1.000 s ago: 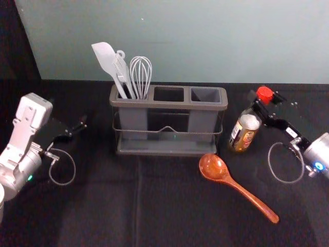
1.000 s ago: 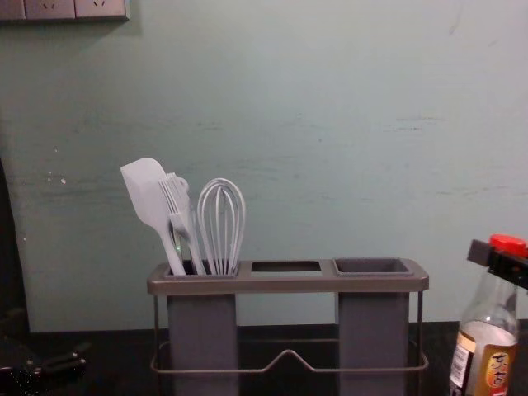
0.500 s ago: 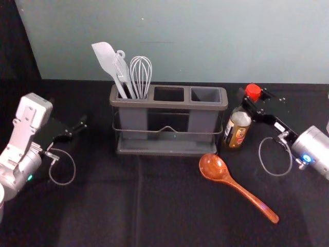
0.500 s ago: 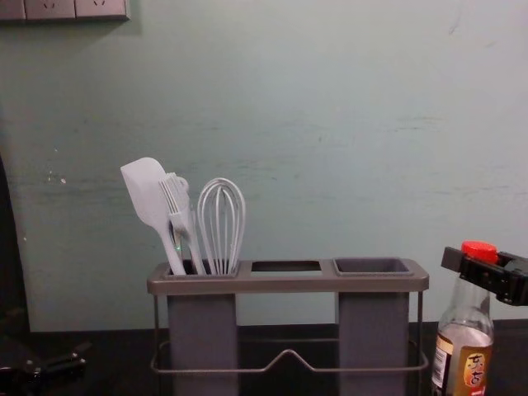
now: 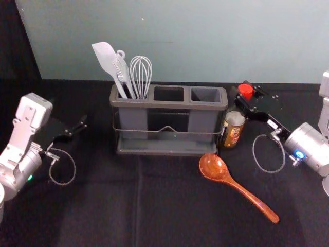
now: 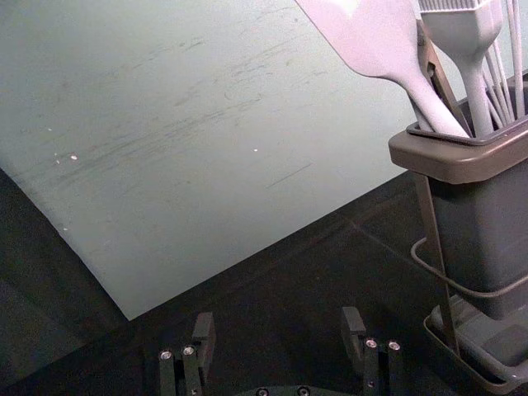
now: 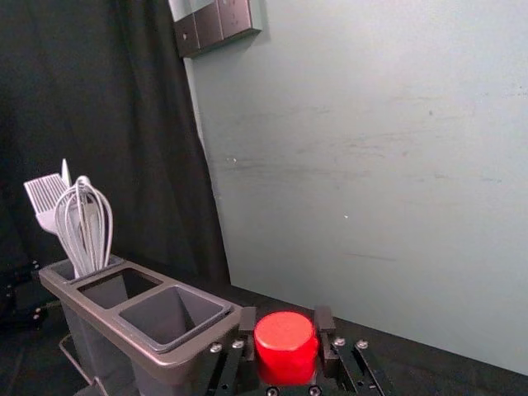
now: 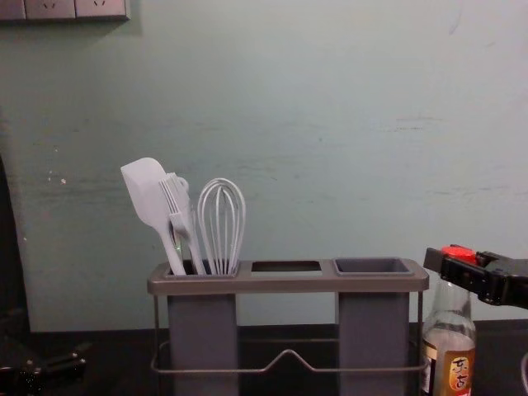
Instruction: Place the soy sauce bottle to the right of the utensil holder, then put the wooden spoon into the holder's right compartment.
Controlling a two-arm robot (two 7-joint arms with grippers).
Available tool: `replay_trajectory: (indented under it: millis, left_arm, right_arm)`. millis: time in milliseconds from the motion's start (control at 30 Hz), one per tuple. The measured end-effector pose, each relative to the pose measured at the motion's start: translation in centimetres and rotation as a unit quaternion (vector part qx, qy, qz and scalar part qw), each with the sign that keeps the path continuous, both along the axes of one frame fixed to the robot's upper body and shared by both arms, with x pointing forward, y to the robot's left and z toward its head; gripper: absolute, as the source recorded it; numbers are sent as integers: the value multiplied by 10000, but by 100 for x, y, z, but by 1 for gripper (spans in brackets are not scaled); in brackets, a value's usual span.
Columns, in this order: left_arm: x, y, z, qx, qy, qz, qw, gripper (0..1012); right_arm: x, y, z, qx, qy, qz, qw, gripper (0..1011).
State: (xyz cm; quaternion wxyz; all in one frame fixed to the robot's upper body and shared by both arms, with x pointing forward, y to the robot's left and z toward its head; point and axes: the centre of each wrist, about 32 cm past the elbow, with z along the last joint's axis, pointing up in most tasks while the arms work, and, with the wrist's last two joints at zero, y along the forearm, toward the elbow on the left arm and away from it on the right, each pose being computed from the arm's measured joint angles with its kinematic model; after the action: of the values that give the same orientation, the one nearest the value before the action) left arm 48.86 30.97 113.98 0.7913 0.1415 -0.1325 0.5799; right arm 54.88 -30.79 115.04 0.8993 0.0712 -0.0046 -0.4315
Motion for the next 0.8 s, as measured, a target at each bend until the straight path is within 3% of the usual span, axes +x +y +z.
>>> replay_trajectory:
  millis: [200,267,500,700,800]
  left_arm:
    - [0,0,0,0,0,0,10000,1005]
    - [0,0,0,0,0,0,10000,1005]
    - [0,0,0,0,0,0,10000,1005]
    - [0,0,0,0,0,0,10000,1005]
    - [0,0,0,0,0,0,10000,1005]
  right_arm:
    - [-1,21,18,-37,14,-34,10000,607]
    - [-29,7,100,-22,-109,-78,9999,777]
    - [-113,-21,251,-58,-371,-121,9992,964]
    - [-242,-18,368,-86,-492,-43,9987,1003]
    - [-370,0,446,-214,-439,99,9988,1003]
